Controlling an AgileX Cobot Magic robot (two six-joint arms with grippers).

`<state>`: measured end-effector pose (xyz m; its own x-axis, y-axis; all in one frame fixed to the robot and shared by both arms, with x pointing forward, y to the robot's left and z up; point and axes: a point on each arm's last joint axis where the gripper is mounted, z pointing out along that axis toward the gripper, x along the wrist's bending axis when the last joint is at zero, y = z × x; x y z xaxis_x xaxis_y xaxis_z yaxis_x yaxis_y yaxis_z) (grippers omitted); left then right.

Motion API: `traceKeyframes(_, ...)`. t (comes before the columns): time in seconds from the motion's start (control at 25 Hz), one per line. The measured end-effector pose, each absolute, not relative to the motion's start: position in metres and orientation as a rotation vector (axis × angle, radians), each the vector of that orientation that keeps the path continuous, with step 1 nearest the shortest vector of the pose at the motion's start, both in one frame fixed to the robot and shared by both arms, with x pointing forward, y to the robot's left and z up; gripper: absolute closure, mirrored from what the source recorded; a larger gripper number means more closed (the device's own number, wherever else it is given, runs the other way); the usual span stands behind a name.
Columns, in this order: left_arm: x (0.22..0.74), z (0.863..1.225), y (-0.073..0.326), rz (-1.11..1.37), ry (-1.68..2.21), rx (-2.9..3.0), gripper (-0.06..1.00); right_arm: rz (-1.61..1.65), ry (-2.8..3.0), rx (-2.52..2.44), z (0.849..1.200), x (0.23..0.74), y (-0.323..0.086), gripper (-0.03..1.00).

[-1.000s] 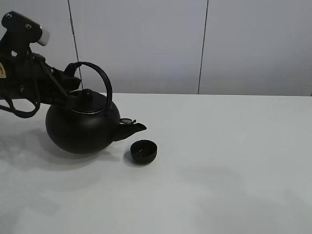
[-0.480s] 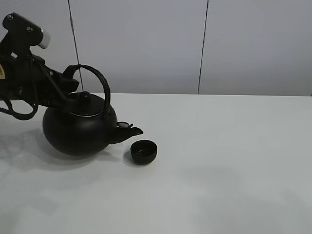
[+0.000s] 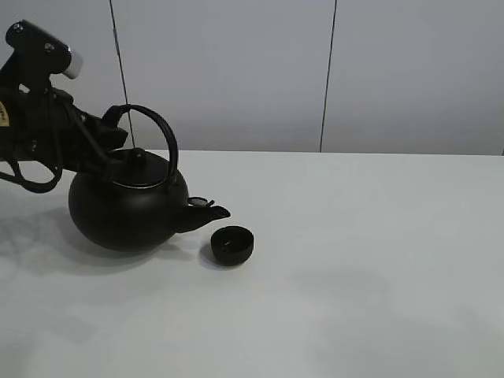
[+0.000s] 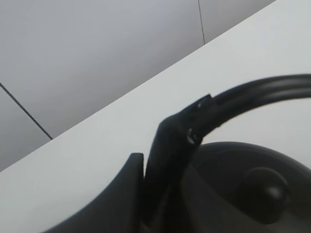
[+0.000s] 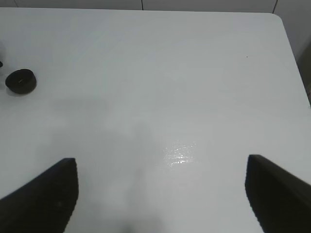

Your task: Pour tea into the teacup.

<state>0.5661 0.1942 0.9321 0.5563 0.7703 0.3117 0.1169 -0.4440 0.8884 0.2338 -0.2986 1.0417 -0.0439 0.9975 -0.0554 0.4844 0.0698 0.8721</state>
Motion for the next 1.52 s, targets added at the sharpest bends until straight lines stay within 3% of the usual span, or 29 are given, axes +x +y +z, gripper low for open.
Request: traceKeyframes(1.52,0.5752,0.9387,0.1924,0.956,0.672,1.944,0.83,0.897,1.625,1.505,1.0417,0.2338,-0.2986,0.33)
